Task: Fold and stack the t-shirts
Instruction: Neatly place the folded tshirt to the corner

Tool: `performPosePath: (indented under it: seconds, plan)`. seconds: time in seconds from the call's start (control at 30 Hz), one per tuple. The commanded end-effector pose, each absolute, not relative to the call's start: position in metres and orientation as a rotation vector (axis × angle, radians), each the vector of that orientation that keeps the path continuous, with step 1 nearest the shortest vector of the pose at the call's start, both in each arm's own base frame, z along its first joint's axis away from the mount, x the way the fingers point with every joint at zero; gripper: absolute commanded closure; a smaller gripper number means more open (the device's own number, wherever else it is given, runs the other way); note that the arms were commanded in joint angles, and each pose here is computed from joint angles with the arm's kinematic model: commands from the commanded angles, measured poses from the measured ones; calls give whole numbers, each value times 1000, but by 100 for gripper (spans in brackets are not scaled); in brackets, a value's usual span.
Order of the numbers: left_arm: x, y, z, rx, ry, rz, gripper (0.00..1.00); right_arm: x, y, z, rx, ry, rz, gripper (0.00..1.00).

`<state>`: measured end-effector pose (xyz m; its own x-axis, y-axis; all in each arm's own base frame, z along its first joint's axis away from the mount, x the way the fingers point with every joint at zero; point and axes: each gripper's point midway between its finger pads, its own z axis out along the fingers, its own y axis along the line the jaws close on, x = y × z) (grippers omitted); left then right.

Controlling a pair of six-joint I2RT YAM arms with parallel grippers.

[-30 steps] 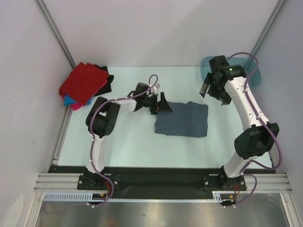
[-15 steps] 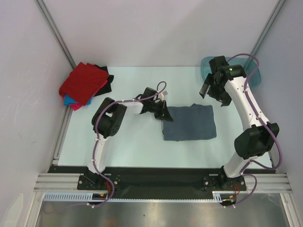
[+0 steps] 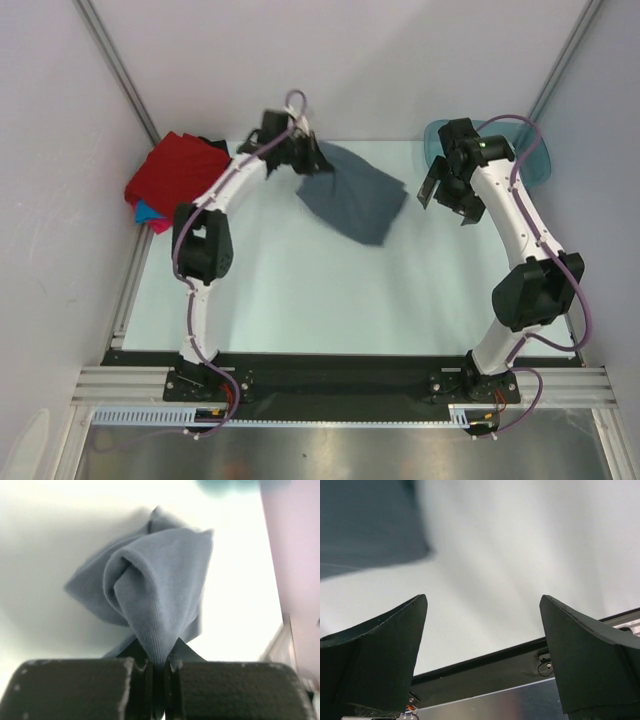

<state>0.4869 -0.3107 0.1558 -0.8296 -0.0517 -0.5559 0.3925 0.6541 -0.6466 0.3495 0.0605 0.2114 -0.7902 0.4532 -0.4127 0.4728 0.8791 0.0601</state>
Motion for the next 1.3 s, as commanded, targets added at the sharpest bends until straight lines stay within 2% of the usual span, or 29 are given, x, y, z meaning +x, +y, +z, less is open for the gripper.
performPosePath:
  seconds: [0.0, 0.1, 0.13, 0.2, 0.23, 0.4, 0.53, 0.6, 0.87, 1.07, 1.27]
  plan:
    - [545, -244, 249, 190, 2111, -925, 100, 362, 64, 222, 654, 2595, -22, 0]
    - [587, -189, 278, 64, 2031, -878, 100, 366, 68, 219, 633, 2613, -10, 0]
    - [597, -178, 305, 54, 1962, -862, 100, 367, 68, 220, 625, 2615, -9, 0]
    - [616, -151, 315, -22, 1905, -853, 100, 372, 69, 223, 606, 2613, -5, 0]
    - [627, -121, 330, -92, 1843, -849, 99, 374, 70, 221, 600, 2621, -6, 0]
    - [638, -15, 360, -271, 1727, -708, 100, 388, 74, 221, 564, 2635, -5, 0]
    - [628, 37, 344, -373, 1758, -611, 100, 397, 80, 214, 559, 2650, 24, 1]
    - [618, 58, 354, -394, 1735, -556, 100, 401, 83, 210, 558, 2659, 31, 1]
    - [607, 116, 364, -451, 1703, -507, 100, 406, 92, 198, 566, 2689, 68, 1]
    - [593, 140, 438, -442, 1515, -510, 100, 408, 99, 190, 552, 2712, 71, 1]
    - [584, 158, 422, -483, 1564, -493, 100, 408, 104, 180, 549, 2744, 86, 1]
